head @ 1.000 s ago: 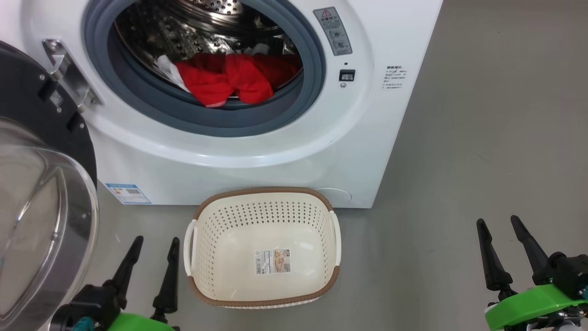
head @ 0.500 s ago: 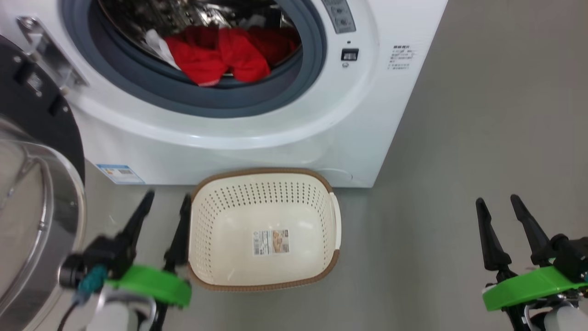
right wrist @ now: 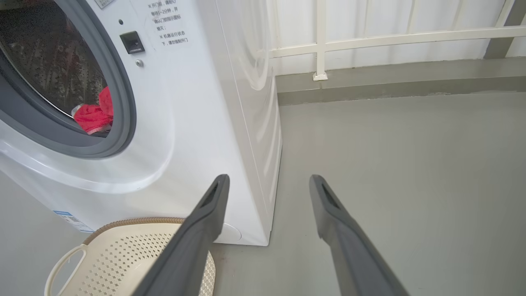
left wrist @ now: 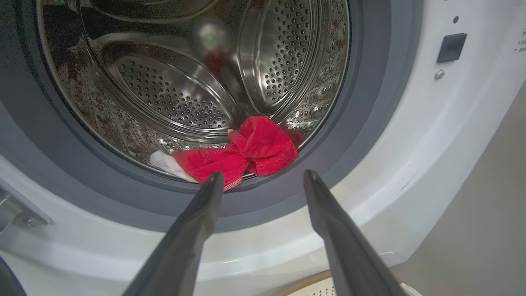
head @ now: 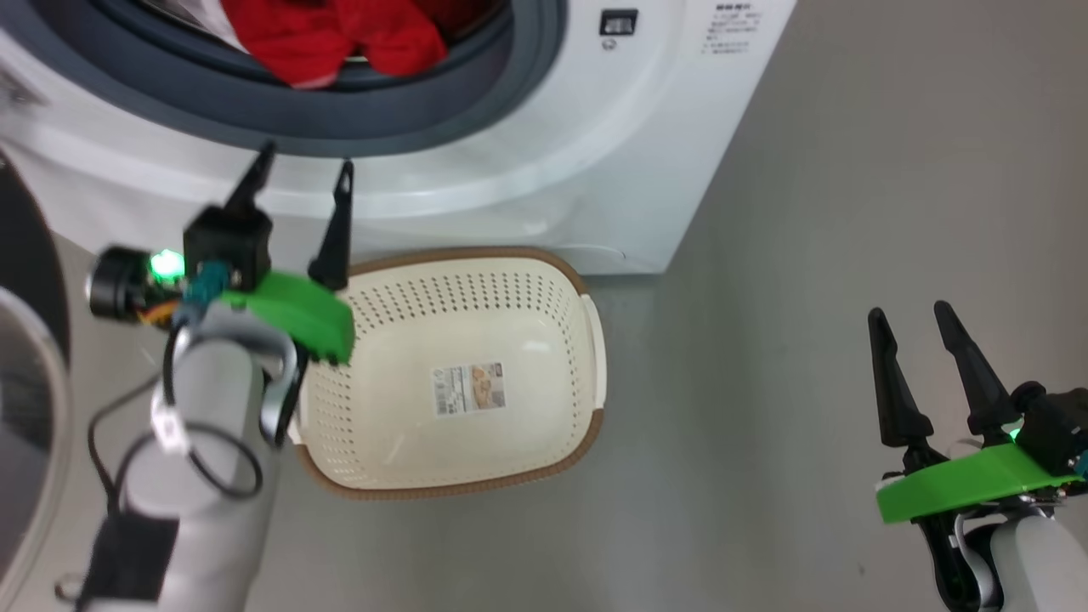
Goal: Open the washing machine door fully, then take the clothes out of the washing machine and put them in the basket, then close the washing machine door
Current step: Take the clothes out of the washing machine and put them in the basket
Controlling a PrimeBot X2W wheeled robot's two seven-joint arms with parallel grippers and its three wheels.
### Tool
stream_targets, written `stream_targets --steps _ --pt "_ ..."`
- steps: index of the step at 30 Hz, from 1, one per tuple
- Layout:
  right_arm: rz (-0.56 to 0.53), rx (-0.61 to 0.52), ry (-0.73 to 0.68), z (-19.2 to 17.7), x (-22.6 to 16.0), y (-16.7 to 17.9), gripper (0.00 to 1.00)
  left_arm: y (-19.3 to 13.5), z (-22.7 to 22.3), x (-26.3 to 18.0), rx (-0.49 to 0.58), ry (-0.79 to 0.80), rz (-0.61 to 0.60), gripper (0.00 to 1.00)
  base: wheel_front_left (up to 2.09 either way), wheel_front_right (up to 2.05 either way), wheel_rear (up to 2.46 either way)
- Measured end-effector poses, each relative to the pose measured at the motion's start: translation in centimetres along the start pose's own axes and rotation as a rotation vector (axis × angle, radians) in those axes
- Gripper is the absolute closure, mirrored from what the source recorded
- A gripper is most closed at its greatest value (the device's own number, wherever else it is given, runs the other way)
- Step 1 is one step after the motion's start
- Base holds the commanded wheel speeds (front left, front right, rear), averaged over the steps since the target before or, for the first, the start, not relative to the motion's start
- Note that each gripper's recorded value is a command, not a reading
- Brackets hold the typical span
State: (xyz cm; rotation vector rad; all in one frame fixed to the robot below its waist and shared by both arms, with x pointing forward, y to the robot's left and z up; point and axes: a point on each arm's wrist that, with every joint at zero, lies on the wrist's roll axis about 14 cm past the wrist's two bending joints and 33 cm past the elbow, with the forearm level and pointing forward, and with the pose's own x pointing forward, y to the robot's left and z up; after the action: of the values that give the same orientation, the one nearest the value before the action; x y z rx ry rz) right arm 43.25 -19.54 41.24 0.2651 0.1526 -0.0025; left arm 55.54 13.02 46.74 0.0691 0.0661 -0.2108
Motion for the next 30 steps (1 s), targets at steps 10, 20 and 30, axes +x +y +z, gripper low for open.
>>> stream_targets --steps 10,20,30 --pt "-0.033 0.010 0.017 -1.3 1.6 -0.9 0.00 -0.4 -1.9 6.8 0.081 0.114 -0.012 0.00 0.00 0.00 0.00" --pt "-0.050 0.004 0.051 -3.0 2.8 -1.8 0.00 1.3 -5.1 10.6 0.110 0.228 0.009 0.00 0.00 0.00 0.00" --pt "-0.067 -0.009 0.077 -4.1 3.0 -2.6 0.00 2.3 -6.7 12.9 0.119 0.254 0.025 0.00 0.00 0.00 0.00"
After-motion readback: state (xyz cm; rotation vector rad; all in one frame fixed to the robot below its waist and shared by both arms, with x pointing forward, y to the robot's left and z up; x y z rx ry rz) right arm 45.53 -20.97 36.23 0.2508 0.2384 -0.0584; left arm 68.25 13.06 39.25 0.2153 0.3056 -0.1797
